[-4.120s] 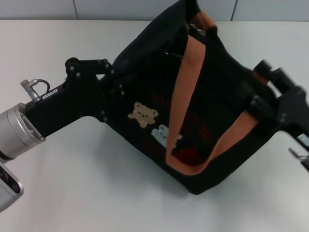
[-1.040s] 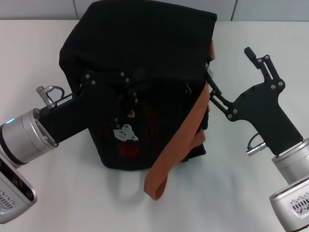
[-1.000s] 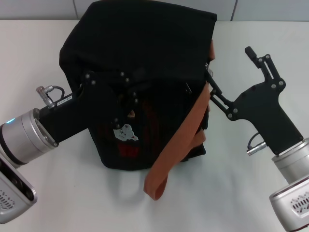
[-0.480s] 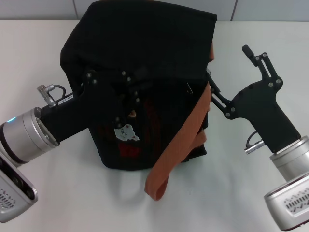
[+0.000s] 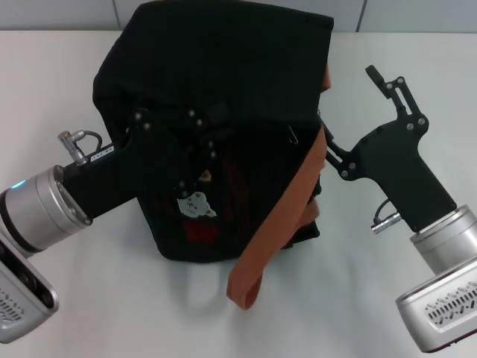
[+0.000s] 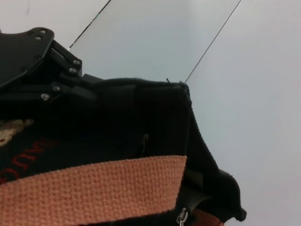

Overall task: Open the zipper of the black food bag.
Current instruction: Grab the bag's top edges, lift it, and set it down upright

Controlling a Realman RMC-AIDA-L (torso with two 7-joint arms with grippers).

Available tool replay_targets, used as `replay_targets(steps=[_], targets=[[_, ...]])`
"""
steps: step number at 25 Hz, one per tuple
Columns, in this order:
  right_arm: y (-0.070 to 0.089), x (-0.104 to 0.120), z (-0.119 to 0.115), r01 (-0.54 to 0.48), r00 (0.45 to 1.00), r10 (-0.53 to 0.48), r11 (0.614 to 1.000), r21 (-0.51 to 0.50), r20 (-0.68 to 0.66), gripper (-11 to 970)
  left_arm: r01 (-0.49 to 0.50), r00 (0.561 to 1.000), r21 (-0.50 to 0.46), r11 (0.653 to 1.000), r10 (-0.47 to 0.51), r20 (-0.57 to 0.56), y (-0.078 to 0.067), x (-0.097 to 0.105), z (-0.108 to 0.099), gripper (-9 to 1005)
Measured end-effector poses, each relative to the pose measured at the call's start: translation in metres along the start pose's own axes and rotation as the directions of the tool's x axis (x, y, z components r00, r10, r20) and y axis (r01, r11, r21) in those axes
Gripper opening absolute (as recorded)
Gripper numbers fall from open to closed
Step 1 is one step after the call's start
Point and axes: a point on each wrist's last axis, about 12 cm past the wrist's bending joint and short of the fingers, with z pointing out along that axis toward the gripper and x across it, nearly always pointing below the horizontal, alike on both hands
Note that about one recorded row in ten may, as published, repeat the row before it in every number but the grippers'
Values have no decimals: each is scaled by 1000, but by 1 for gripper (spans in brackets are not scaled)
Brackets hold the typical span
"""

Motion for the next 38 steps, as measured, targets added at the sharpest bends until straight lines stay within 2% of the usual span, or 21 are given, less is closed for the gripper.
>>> replay_targets(steps=[8, 18, 38], targets=[[3, 2, 2, 2, 1000, -2, 1000, -30, -16, 812, 1, 1000, 2, 1000, -1, 2, 0, 0, 0, 88], [4, 1, 7, 2, 1000, -2, 999, -44, -4, 476, 1, 1000, 0, 1000, -1, 2, 0, -1, 0, 88], [7, 0, 10, 37, 999, -37, 997, -61, -6, 463, 1, 1000, 0, 1000, -1, 2, 0, -1, 0, 88]])
